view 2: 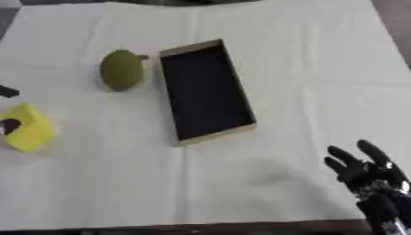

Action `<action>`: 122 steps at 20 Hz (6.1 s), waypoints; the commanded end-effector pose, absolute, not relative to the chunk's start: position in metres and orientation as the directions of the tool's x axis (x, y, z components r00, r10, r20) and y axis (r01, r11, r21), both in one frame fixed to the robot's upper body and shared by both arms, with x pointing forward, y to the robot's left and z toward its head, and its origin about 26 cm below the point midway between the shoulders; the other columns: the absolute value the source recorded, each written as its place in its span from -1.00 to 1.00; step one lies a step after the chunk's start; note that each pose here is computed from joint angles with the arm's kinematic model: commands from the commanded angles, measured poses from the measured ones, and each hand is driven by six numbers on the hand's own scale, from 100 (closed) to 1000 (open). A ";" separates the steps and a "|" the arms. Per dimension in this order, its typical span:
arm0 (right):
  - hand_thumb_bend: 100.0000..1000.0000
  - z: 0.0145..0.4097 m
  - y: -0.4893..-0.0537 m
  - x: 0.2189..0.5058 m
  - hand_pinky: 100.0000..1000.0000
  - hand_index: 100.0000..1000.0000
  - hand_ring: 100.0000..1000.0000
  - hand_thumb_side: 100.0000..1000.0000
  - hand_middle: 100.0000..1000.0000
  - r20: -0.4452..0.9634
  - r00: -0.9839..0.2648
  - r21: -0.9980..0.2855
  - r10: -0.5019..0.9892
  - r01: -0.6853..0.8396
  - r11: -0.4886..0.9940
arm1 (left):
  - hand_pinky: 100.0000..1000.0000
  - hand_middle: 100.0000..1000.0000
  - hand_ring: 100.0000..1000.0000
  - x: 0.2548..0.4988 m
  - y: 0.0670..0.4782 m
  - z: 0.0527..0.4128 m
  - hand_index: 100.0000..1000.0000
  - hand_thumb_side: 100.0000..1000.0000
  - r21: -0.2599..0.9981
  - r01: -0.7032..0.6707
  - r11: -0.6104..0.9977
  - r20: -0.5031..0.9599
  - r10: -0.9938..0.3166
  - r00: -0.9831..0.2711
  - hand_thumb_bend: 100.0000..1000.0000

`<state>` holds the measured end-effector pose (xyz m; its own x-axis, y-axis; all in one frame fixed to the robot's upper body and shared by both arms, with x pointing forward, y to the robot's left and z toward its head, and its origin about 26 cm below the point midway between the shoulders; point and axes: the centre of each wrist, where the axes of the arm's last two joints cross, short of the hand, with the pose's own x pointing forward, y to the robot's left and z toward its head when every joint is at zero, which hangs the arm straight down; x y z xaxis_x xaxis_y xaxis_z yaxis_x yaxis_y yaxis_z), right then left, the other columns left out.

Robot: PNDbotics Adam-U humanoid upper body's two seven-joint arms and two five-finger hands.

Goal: Pick up objects on the table and place them in the box.

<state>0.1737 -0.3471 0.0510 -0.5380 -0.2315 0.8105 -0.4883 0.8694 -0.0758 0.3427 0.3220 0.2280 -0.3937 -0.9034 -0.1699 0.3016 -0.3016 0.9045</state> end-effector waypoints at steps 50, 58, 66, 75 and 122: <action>-1.00 0.043 -0.331 0.168 1.00 1.00 1.00 -0.22 0.13 0.620 -0.771 -0.498 -0.148 -0.532 0.685 | 0.26 -0.48 -0.39 0.356 0.316 0.214 0.68 -0.74 0.954 0.263 -0.146 -0.049 -0.938 -0.344 -0.92; -1.00 0.042 -0.331 0.167 1.00 1.00 1.00 -0.22 0.12 0.623 -0.769 -0.500 -0.142 -0.531 0.685 | 0.15 -0.58 -0.54 0.353 0.315 0.228 0.46 -0.75 0.975 0.219 -0.038 0.039 -0.941 -0.336 -1.00; -1.00 0.041 -0.330 0.166 1.00 1.00 1.00 -0.18 0.12 0.627 -0.767 -0.501 -0.138 -0.533 0.682 | 0.04 -0.71 -0.64 0.350 0.312 0.246 -0.13 -0.81 0.997 0.079 -0.013 0.016 -0.933 -0.358 -1.00; -1.00 0.040 -0.329 0.165 1.00 1.00 1.00 -0.21 0.11 0.628 -0.765 -0.499 -0.140 -0.534 0.683 | -0.02 -0.81 -0.71 0.341 0.300 0.273 -0.45 -0.83 0.999 -0.046 0.019 -0.002 -0.907 -0.422 -1.00; -1.00 0.057 -0.331 0.185 1.00 1.00 1.00 -0.68 0.14 0.560 -0.786 -0.425 -0.261 -0.544 0.724 | -0.09 -0.86 -0.73 0.379 0.060 0.269 -0.51 -0.82 0.994 -0.110 -0.012 -0.103 -0.460 -0.882 -1.00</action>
<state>0.1852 -0.3298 0.0517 -0.5423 -0.3100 0.7809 -0.5340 0.8447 -0.0355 0.3790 0.0608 0.2621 -0.8842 -0.4603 -0.0797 -0.0763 -0.0260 0.9967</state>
